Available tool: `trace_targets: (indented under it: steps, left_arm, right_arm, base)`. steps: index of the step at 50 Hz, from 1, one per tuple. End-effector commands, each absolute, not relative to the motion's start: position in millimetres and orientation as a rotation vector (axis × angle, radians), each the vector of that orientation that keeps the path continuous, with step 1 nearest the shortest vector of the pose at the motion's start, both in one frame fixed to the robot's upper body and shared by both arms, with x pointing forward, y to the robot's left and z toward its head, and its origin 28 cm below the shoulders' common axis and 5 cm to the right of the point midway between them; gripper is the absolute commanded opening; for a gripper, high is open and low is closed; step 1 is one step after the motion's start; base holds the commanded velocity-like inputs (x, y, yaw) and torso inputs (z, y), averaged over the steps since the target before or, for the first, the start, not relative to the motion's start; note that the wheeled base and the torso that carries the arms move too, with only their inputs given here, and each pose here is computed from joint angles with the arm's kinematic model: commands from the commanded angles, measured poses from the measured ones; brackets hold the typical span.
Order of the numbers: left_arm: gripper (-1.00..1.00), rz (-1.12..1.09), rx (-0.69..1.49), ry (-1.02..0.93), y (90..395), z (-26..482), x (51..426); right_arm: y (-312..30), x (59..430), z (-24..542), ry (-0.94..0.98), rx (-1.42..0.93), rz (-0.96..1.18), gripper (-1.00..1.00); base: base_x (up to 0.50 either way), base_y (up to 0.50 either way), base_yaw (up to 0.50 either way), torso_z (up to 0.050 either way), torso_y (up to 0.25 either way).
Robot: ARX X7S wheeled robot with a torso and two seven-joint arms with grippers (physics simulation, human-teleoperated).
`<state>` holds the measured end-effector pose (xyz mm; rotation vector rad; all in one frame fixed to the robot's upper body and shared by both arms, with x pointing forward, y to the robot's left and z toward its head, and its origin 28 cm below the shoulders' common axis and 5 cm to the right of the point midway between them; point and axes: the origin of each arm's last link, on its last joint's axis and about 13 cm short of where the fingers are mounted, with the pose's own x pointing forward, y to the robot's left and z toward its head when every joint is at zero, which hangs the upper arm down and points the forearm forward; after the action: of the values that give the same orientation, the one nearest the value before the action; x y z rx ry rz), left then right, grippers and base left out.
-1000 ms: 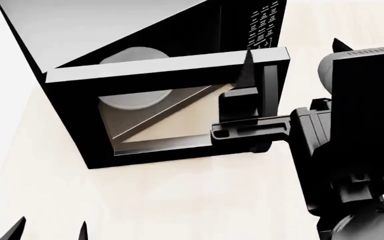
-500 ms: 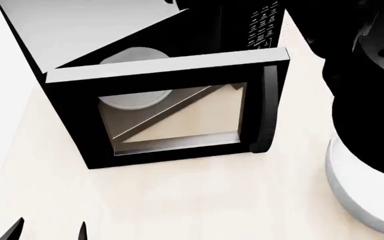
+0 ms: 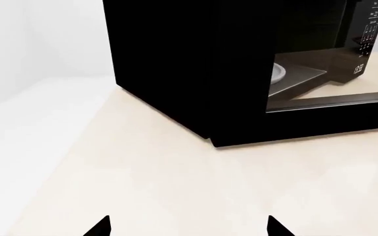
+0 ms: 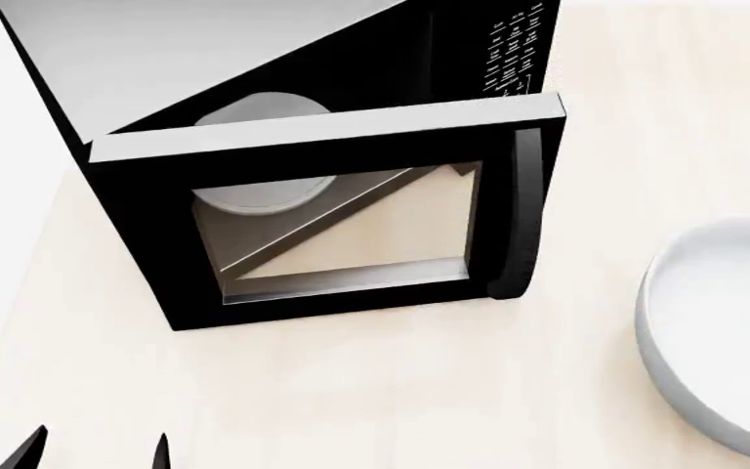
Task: Open the microwave.
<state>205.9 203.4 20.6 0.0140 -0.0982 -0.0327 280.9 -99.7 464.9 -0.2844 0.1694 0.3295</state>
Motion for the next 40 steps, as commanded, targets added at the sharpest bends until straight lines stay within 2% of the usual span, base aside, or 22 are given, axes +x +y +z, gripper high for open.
trace_targets:
  steps: [1, 40]
  left_arm:
    - [1.0, -0.031, 0.023, -0.08, 204.6, 17.6, 204.7]
    - [1.0, -0.025, 0.015, -0.077, 205.2, 18.6, 204.7]
  right_arm:
    - [-109.5, 294.8, 476.1, 0.265, -0.273, 0.281, 1.0]
    - [-109.5, 346.0, 419.1, 0.372, -0.183, 0.232, 1.0]
  base:
    - [0.0, 0.0, 0.0, 0.0, 0.0]
    - [0.0, 0.0, 0.0, 0.0, -0.001]
